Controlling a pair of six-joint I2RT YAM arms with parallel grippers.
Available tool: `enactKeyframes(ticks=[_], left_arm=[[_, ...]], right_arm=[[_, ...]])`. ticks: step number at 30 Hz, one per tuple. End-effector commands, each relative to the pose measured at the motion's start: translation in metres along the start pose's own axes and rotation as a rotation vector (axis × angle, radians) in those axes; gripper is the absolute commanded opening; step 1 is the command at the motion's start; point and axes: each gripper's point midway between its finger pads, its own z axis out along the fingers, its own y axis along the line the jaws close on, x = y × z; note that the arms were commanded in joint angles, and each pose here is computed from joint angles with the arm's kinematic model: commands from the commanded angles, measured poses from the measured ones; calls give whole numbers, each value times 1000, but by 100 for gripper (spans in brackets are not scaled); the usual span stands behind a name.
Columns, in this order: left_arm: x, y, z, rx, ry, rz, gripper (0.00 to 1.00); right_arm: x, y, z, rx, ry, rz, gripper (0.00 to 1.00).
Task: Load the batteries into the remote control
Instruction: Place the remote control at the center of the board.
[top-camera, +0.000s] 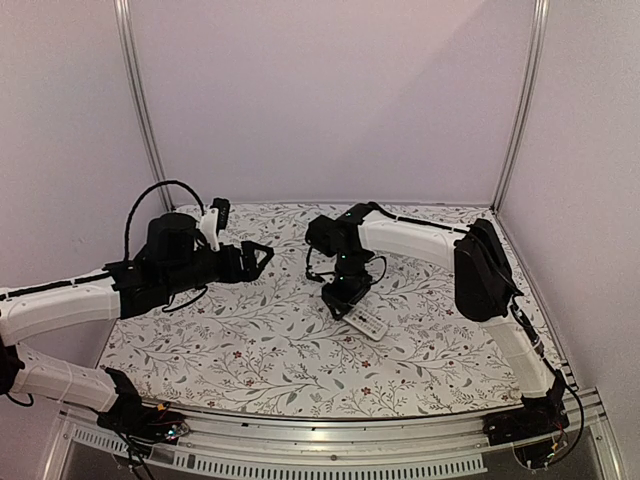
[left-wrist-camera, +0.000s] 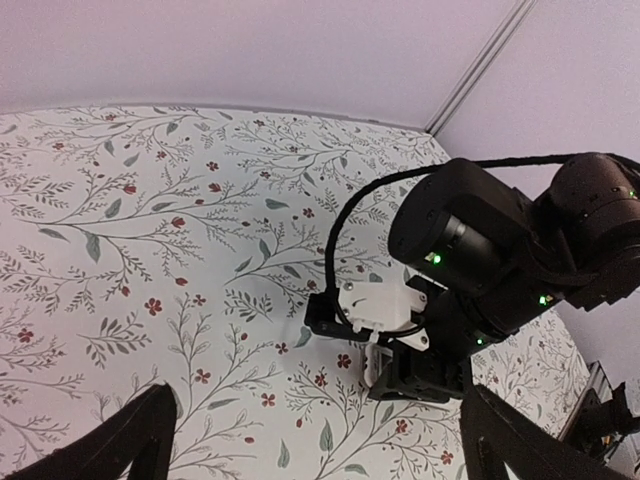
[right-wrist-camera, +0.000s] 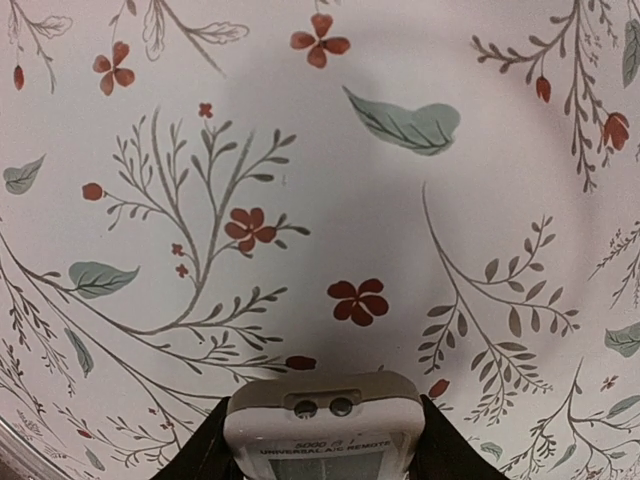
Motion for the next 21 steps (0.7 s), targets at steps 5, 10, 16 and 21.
enactKeyframes(ticks=[5, 10, 16, 21], left_arm=[[-1, 4, -1, -1, -6, 4, 100], [-1, 4, 0, 0, -4, 5, 100], [-4, 0, 1, 15, -7, 10, 99], [-1, 0, 4, 18, 4, 15, 100]], right_arm=[[-10, 6, 6, -39, -29, -4, 58], [-12, 5, 4, -38, -39, -3, 61], [-18, 7, -15, -126, -107, 27, 67], [-13, -12, -50, -179, -237, 95, 74]])
